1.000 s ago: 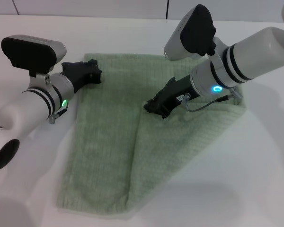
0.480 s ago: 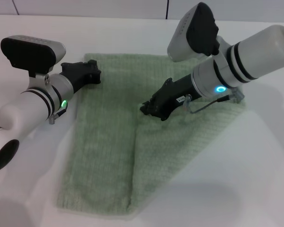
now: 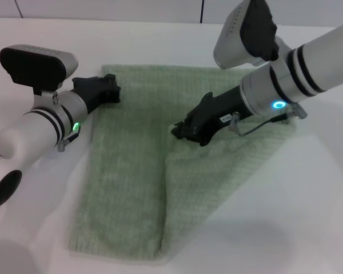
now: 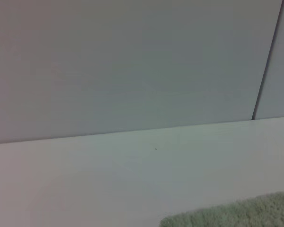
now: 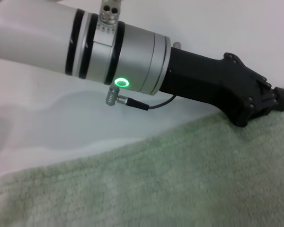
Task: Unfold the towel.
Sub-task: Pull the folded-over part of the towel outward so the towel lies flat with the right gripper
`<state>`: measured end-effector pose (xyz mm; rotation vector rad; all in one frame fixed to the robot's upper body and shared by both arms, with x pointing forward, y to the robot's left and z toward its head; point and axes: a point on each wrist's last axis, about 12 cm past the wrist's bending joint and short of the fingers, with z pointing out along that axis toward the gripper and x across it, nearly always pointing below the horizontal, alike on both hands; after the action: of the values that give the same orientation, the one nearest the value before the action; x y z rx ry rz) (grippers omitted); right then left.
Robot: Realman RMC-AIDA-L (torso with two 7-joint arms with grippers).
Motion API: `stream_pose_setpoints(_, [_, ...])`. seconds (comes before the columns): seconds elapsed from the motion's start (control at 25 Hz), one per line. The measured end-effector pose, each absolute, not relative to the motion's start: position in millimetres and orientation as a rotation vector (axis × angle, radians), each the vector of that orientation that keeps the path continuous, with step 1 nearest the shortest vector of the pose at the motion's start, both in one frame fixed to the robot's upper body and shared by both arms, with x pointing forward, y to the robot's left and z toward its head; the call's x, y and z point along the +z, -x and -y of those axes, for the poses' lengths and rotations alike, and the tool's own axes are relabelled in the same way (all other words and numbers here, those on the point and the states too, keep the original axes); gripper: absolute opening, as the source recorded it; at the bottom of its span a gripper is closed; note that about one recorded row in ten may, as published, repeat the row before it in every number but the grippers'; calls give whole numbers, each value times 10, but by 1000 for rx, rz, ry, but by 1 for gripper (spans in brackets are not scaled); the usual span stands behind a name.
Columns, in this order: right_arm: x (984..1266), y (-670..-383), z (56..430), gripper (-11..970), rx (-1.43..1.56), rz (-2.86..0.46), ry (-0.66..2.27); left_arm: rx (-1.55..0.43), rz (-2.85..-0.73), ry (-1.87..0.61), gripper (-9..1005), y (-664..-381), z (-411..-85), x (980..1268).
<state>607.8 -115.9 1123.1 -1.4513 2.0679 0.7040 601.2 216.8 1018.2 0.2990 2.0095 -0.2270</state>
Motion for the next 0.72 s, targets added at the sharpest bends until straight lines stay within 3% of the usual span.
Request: stream_pose_setpoints(0.72, [11504, -5836, 1296, 13, 716, -2109, 1469, -223, -2007, -307, -2, -6010, -2164, 10184])
